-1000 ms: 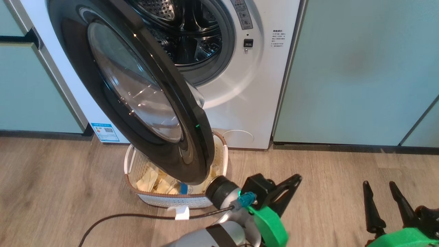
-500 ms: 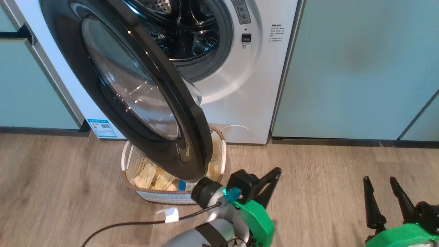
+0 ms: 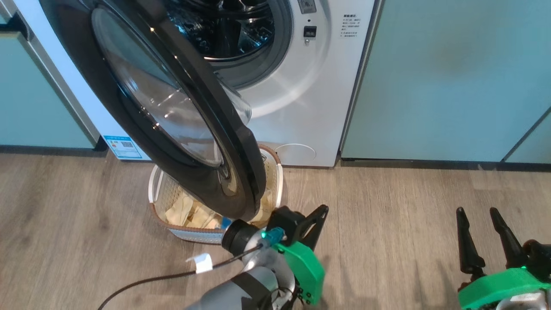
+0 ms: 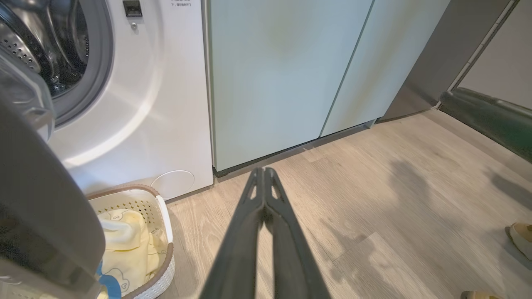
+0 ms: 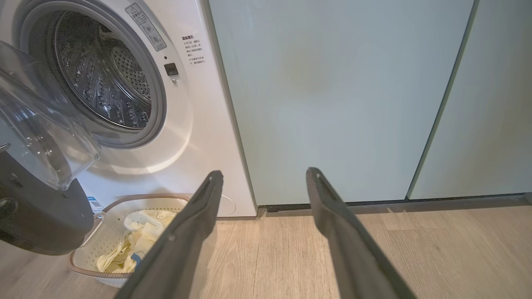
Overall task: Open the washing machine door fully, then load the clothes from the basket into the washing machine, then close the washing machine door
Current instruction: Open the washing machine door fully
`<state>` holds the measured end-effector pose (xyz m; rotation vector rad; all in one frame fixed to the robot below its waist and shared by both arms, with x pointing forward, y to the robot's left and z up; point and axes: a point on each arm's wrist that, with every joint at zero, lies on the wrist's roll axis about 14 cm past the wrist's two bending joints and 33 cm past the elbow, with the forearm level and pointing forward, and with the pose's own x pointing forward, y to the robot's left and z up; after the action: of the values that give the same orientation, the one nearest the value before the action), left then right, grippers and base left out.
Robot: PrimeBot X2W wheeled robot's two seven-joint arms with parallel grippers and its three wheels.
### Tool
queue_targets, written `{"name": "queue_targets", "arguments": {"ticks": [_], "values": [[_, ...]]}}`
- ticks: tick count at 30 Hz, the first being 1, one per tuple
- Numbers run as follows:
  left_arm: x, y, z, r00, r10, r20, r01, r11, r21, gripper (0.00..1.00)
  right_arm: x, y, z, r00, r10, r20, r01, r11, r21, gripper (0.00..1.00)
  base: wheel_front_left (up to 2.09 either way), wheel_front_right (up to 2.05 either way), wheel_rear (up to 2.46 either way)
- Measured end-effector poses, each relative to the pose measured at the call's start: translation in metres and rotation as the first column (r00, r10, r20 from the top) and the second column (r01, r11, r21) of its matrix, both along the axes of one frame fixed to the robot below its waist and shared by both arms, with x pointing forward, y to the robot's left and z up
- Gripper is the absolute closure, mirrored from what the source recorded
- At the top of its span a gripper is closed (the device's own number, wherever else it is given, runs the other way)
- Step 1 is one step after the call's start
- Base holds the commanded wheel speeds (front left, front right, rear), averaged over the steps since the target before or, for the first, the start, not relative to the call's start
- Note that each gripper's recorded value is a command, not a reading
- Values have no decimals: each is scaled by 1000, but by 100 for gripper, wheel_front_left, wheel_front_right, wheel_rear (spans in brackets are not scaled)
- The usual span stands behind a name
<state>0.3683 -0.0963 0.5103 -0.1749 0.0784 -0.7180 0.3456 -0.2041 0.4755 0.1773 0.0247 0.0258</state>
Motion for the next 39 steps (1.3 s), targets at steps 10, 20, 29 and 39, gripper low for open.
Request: {"name": "queue_targets", "arguments": {"ticks": [10, 20, 29, 39], "values": [[30, 20, 1, 993, 106, -44, -108, 993, -50, 100, 5, 1, -4, 1000, 3, -12, -3, 1000, -2, 0, 0, 0, 0], [46, 34, 2, 983, 173, -58, -176, 982, -66, 100, 8, 3, -10, 999, 12, -31, -12, 1000, -1, 0, 0, 0, 0], [60, 51, 9, 968, 246, -52, -249, 965, -80, 100, 11, 9, -11, 999, 30, -33, -30, 1000, 1, 0, 0, 0, 0], [57, 61, 17, 959, 280, -38, -282, 956, -83, 100, 13, 19, -4, 998, 61, -11, -61, 998, 3, 0, 0, 0, 0]]}}
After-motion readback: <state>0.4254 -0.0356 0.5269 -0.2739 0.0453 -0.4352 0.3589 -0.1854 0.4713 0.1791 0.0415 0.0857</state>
